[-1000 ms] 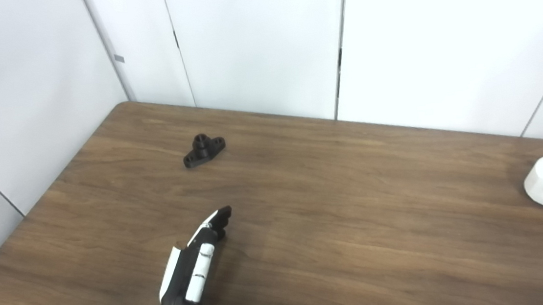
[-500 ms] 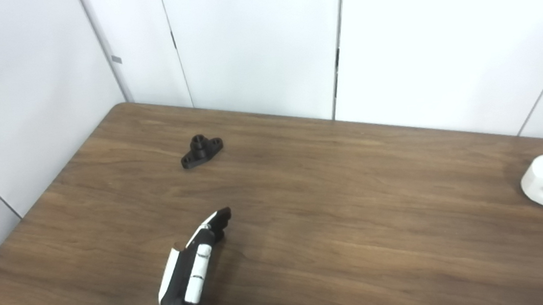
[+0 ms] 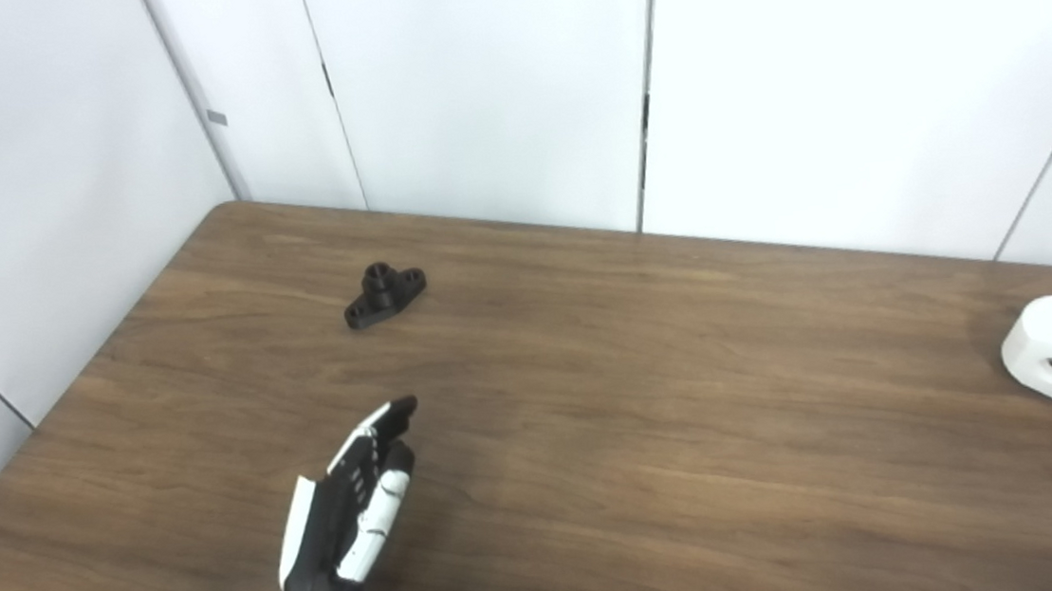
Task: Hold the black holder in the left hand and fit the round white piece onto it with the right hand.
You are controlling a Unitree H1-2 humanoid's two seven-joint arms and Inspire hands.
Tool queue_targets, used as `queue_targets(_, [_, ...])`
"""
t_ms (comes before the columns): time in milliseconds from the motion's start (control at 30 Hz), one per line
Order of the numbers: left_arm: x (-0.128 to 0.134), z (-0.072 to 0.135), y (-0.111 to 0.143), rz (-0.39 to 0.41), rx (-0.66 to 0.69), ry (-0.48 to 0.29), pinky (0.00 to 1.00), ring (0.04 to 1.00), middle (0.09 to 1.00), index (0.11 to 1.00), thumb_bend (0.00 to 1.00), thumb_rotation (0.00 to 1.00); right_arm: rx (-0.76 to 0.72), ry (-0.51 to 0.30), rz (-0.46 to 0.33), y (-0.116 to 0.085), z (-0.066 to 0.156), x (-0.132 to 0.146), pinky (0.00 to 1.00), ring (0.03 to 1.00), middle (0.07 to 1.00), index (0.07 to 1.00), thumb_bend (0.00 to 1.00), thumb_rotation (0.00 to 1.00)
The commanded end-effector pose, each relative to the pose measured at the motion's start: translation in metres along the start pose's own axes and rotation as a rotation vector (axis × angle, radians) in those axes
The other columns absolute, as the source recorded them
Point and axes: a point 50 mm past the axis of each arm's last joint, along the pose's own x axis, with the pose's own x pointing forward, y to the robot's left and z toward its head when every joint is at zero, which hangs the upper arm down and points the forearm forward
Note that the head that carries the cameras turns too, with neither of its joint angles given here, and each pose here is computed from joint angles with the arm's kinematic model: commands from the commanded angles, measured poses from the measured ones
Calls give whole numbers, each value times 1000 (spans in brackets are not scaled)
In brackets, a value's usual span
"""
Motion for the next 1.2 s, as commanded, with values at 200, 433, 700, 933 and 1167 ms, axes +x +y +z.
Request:
queue_targets(200, [52,37,12,81,214,-101,893,923,907,857,692,669,-9,40,1,-9,-10,-6,1000,1000,998,995,527,1000])
queue_targets(433, [89,39,20,156,296,-108,860,912,921,867,673,478,16,1,-8,-9,-12,-3,1000,1000,992,1000,494,1000])
queue_targets(700, [115,38,38,202,449,-89,933,969,937,870,746,400,28,-4,-9,-8,-12,-2,1000,1000,985,1000,535,1000])
queue_targets(933, [140,40,49,227,607,-96,916,970,934,867,774,411,22,6,31,-10,-12,-3,1000,1000,1000,1000,659,1000])
queue_targets(1167, [163,45,56,245,688,-108,871,947,924,862,809,460,20,5,17,-11,-11,-5,1000,1000,1000,1000,671,1000])
